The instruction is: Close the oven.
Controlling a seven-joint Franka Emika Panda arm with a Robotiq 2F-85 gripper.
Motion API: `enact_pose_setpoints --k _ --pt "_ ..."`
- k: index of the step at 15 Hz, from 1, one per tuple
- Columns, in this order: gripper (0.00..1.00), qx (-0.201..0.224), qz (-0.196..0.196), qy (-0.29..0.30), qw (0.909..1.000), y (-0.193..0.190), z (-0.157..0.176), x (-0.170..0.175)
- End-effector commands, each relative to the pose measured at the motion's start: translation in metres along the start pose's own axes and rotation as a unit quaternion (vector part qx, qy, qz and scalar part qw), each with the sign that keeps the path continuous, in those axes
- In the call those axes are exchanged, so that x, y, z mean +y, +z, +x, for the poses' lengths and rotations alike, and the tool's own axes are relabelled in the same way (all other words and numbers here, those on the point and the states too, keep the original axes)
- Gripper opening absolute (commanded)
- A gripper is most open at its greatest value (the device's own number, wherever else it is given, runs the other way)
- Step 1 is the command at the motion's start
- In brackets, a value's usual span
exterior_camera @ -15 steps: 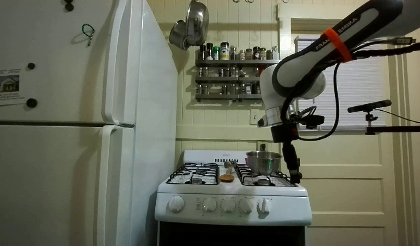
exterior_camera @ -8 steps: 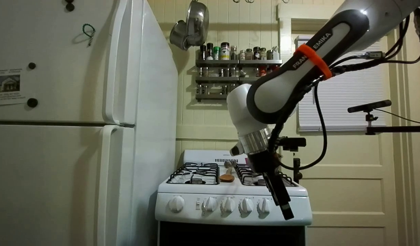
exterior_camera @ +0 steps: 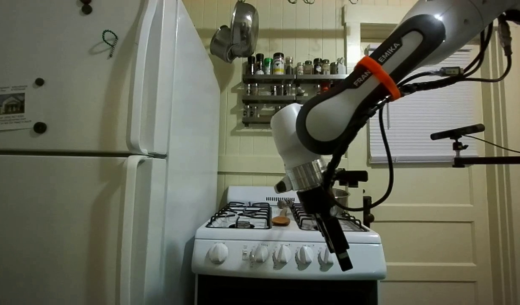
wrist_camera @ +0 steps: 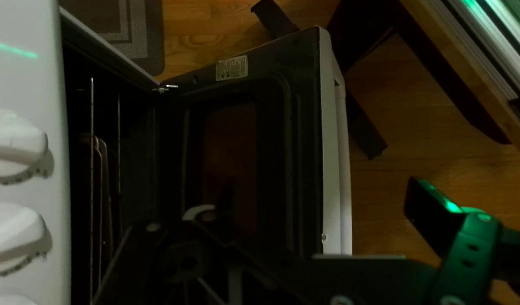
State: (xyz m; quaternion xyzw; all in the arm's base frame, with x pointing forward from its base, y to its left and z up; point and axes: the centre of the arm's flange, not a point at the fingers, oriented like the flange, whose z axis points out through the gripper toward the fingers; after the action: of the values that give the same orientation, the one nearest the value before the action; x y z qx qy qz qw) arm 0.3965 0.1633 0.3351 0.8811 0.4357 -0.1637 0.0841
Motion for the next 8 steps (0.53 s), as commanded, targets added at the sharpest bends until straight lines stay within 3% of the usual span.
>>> enact_pose_setpoints --k 1,4,8 --pt "1.0 -0.012 -0.031 -0.052 0.9981 -0.004 0.077 -0.016" --pt "1.0 0.031 -0.058 -0.141 0.9878 0.011 0.133 -0.041" --pt "1.0 0.054 -0.075 -0.249 0.964 0.037 0.195 -0.068"
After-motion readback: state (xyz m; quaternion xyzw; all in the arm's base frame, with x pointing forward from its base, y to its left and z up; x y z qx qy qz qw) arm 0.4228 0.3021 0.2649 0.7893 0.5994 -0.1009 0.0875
